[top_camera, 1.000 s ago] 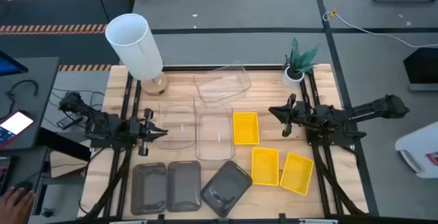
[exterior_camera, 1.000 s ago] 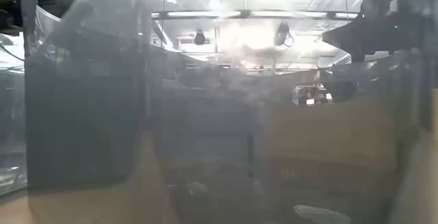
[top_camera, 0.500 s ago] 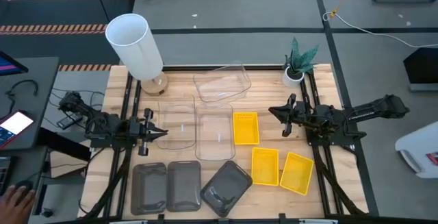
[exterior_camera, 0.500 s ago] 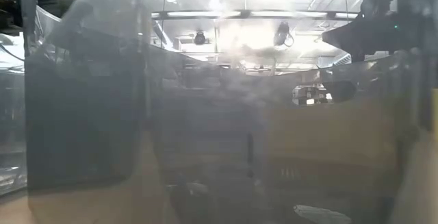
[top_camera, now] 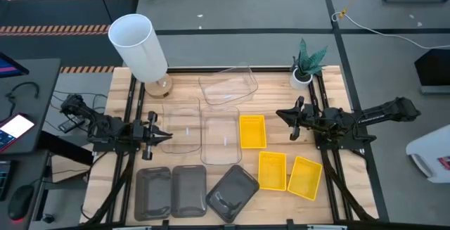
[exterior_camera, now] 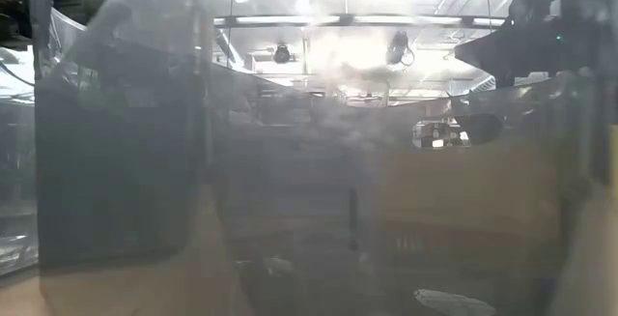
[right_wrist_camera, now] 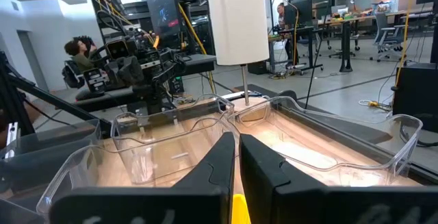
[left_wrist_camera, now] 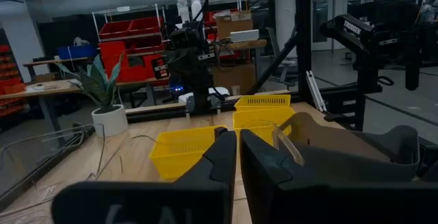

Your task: Stack baskets by color

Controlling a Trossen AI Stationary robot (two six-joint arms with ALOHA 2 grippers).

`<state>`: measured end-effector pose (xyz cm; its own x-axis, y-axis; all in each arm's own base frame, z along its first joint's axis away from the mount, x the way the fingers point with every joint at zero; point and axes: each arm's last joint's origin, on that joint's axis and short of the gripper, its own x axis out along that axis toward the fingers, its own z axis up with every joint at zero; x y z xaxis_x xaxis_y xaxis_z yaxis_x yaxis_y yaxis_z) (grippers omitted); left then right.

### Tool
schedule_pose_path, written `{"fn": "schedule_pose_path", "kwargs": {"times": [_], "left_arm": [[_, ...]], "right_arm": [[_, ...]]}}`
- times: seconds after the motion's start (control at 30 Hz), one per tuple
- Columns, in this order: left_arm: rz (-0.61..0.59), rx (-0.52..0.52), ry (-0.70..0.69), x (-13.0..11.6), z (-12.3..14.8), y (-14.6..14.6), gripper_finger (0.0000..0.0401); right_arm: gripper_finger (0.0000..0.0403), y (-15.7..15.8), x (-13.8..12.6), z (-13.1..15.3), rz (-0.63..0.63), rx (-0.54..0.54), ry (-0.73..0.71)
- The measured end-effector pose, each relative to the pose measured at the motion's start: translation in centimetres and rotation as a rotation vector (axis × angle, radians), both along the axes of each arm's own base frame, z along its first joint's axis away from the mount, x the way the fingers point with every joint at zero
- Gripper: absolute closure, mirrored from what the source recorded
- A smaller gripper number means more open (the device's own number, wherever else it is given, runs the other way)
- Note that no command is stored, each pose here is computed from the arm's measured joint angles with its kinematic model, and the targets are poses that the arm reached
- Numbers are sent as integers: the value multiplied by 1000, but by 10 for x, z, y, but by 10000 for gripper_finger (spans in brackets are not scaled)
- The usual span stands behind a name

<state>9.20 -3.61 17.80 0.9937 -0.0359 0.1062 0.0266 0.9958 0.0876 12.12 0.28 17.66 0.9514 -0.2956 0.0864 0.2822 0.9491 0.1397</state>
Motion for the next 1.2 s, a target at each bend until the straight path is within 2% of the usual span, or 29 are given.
{"fn": "schedule_pose_path", "kwargs": {"times": [0.9, 1.2], "left_arm": [[0, 0, 0, 0, 0, 0, 365], [0, 0, 0, 0, 0, 0, 375]], "right_arm": [[373, 0, 0, 0, -1, 0, 0], [373, 0, 0, 0, 0, 0, 0]]}}
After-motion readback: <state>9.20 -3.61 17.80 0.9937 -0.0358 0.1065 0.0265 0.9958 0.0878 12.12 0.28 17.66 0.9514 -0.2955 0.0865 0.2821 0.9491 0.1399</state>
